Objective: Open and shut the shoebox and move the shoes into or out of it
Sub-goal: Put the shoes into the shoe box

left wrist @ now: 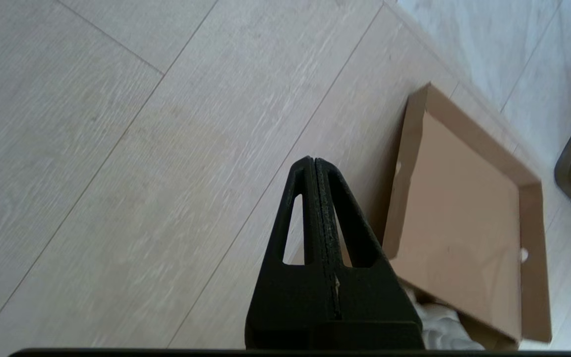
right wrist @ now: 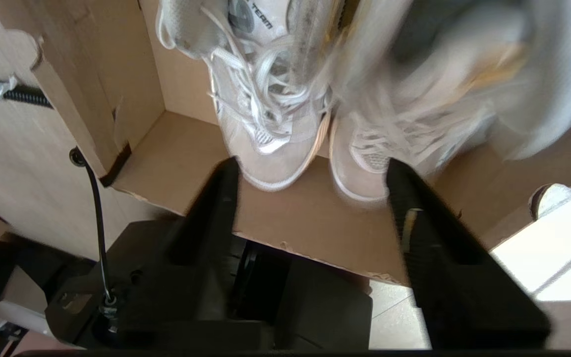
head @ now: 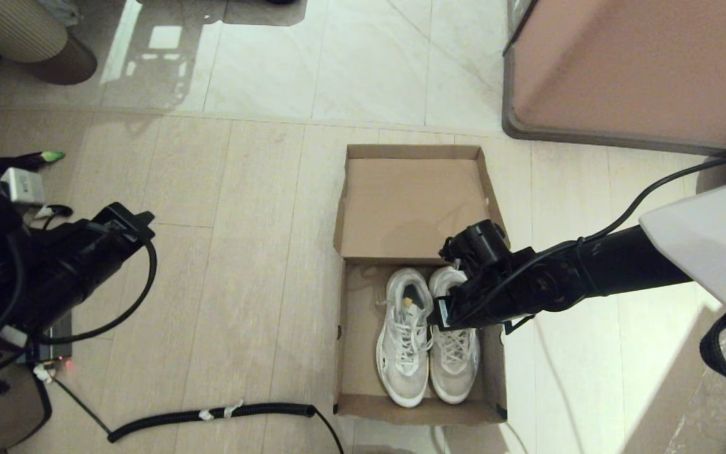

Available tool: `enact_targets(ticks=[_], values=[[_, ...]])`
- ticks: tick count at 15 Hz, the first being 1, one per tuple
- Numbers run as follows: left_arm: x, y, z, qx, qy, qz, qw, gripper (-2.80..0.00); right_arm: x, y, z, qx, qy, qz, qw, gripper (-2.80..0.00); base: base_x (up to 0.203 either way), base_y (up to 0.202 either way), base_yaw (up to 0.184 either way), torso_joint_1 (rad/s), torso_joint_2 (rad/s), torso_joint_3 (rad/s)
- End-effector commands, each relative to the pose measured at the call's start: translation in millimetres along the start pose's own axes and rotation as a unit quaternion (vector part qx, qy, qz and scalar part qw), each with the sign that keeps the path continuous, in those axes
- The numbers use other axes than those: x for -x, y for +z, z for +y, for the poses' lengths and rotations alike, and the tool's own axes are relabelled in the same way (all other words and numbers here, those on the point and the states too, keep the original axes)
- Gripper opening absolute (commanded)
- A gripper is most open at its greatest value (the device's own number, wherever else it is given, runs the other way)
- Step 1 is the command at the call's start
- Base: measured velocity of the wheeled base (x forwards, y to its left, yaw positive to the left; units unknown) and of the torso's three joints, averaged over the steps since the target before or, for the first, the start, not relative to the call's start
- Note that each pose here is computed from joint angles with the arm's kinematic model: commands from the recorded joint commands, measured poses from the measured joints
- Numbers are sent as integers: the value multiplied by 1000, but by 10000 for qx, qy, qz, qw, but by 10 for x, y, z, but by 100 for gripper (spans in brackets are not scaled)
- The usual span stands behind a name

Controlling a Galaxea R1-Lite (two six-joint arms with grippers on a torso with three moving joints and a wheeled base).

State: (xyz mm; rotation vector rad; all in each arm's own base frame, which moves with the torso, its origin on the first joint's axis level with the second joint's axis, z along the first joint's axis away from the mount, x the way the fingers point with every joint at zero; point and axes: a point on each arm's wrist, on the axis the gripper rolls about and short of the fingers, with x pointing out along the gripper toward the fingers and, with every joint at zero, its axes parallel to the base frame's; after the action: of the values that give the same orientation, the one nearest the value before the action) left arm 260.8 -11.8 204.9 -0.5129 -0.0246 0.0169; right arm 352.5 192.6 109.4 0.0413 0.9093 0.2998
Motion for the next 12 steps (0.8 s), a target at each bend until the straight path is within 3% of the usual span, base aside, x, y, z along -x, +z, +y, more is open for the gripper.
enact_targets(ticks=[1, 3, 5, 6, 7, 10, 11, 12], values=[[106, -15, -44, -153, -135, 28, 9998, -280, 32, 13, 7, -9, 11, -39, 10000, 0, 0, 0, 0, 0, 0, 0], [311, -141, -260, -403, -873, 387, 9946, -280, 197, 52, 68, 25, 120, -202, 9997, 0, 0, 0, 0, 0, 0, 0], [652, -370, -559, -586, -1984, 963, 9736, -280, 408, 29, 159, 114, 257, -325, 9991, 0, 0, 0, 0, 0, 0, 0], [851, -498, -707, -646, -2601, 1292, 9547, -280, 504, 2, 178, 142, 298, -358, 9988, 0, 0, 0, 0, 0, 0, 0], [1059, -628, -833, -683, -3200, 1642, 9306, -280, 594, -17, 176, 132, 319, -399, 9986, 0, 0, 0, 0, 0, 0, 0], [1615, -938, -1033, -474, -4483, 2744, 8494, -280, 823, -32, 140, -218, 359, -557, 9976, 0, 0, 0, 0, 0, 0, 0], [1720, -1017, -1041, -375, -4631, 3080, 8302, -280, 882, -31, 116, -286, 358, -604, 9971, 0, 0, 0, 0, 0, 0, 0], [1748, -1078, -1032, -327, -4619, 3295, 8228, -280, 918, -52, 92, -306, 340, -605, 9971, 0, 0, 0, 0, 0, 0, 0]])
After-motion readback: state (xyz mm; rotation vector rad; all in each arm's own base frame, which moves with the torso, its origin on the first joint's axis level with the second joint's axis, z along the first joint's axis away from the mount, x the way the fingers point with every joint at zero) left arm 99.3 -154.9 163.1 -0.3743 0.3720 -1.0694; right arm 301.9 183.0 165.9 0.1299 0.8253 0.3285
